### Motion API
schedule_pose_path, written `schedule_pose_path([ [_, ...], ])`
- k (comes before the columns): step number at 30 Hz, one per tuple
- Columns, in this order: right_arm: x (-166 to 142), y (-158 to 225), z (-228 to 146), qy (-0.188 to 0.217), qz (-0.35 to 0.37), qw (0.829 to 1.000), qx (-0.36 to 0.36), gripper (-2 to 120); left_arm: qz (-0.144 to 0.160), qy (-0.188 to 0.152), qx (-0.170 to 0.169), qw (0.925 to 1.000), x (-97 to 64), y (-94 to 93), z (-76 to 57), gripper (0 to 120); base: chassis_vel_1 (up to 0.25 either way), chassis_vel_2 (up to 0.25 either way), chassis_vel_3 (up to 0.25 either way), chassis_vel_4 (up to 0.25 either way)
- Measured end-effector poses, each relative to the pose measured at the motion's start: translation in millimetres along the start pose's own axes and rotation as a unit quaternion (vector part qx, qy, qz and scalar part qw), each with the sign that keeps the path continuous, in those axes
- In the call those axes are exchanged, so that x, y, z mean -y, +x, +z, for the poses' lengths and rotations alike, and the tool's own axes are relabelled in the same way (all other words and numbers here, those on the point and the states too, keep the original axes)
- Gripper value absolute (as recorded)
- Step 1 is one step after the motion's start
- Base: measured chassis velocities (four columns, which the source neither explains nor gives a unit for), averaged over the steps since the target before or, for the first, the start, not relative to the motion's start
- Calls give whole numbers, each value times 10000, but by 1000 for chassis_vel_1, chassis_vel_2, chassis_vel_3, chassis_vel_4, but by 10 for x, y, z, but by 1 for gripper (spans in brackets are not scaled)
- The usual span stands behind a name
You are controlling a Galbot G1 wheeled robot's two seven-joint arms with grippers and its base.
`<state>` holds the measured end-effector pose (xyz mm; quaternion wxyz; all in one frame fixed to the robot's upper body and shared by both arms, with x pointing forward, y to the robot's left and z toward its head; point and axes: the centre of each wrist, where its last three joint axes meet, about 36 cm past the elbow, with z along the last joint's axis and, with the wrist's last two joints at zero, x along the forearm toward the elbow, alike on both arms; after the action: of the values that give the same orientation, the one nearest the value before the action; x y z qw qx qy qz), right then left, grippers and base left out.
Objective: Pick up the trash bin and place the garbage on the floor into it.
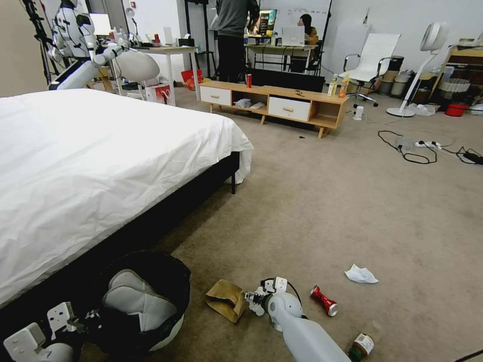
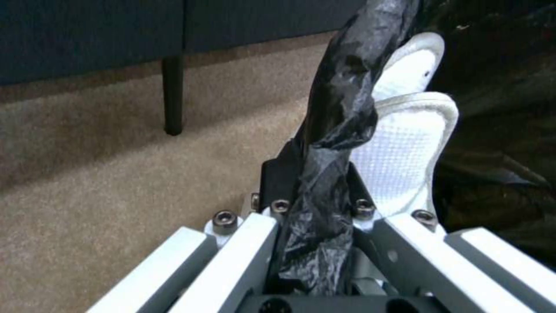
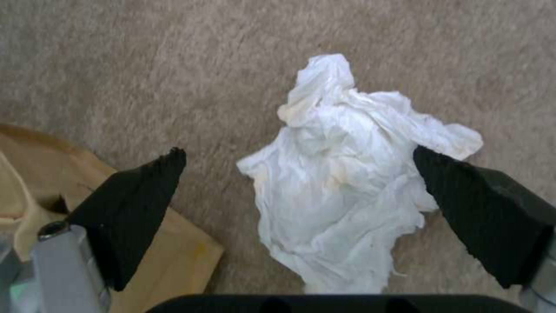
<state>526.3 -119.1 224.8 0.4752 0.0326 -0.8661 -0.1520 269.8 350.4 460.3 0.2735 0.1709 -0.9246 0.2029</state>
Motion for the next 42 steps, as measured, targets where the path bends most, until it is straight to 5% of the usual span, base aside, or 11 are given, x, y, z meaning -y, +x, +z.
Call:
schedule_pose_path([
  [8,41,-28,-9,56,85,9999,63,87,16,6,-23,10000,6,-6,18,2,0,0,0,0],
  [30,279,-90,253,323,338,9989,-71,4,122,34,-44,9999,59,-64,28,2,0,0,0,0],
  [42,355,47,384,332,277,9990,-82,0,118,36,-71,9999,63,-75,45,2,0,0,0,0],
])
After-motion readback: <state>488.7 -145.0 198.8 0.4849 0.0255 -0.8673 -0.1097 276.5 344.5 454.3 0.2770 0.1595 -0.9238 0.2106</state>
